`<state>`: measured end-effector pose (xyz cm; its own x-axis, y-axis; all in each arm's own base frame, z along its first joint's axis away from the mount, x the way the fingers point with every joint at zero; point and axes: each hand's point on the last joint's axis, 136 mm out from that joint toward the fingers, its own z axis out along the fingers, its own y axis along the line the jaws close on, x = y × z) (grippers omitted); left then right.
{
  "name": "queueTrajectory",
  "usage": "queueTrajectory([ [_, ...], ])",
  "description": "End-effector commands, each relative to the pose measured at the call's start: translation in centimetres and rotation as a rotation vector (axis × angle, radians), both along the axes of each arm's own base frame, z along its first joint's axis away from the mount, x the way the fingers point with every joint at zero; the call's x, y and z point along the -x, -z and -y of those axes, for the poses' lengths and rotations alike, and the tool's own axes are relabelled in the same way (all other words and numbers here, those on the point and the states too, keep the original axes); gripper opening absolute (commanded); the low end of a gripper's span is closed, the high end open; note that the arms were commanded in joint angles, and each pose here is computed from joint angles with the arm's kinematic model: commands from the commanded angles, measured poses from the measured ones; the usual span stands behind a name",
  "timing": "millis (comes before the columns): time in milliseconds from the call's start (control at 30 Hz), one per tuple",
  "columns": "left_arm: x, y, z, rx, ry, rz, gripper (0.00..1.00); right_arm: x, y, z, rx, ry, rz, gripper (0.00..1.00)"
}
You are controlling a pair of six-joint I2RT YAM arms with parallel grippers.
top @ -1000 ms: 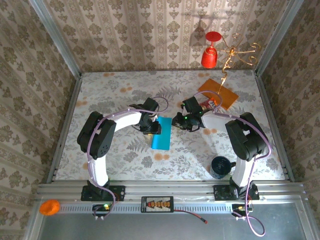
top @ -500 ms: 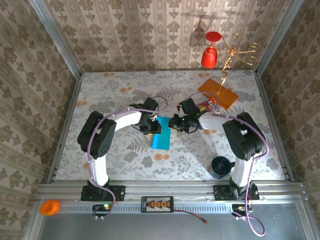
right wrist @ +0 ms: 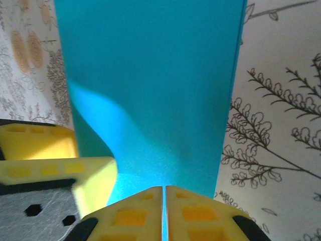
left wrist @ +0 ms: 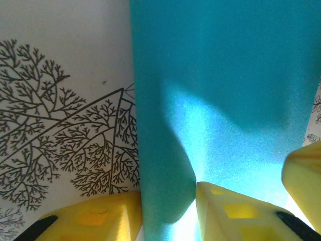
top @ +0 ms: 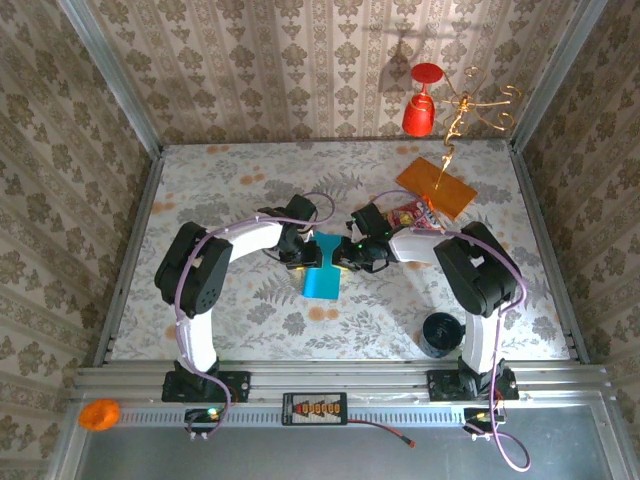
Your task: Fold a paper plane with a square sheet of paper (pick it up from the middle)
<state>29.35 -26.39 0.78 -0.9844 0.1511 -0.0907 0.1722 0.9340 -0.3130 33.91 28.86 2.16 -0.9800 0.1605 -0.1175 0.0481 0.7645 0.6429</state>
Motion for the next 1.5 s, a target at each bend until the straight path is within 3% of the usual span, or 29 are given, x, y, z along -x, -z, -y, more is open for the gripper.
queueTrajectory([
  [0,3.6,8.2,-1.5,-0.098,0.021,-0.146,0.37,0.5,0.6,-0.4,-0.002,-0.025,-0.034,0.10],
  [367,3.4,6.8,-1.0,-0.069,0.011,-0.136,0.37,2.3,3.9,2.0,0.132,-0.046,-0.109,0.08],
  [633,-0.7,-2.9,-0.5,0.078,-0.104,0.062,0.43,4.0,6.6,5.5,0.277,-0.163,-0.170,0.08],
  [767,-1.2,-7.3,0.3,0.171,-0.081,0.142,0.45,4.5,7.3,5.9,0.292,-0.182,-0.178,0.07],
  [900,-0.5,-8.2,3.0,0.285,-0.018,0.097,0.37,4.8,7.8,6.0,0.297,-0.208,-0.179,0.07],
  [1167,-0.2,-5.3,4.3,0.249,-0.016,0.020,0.12,5.0,8.4,6.4,0.330,-0.245,-0.181,0.07],
  [1467,0.1,-3.8,5.3,0.291,-0.010,-0.047,0.00,5.4,9.1,7.0,0.364,-0.247,-0.205,0.04],
])
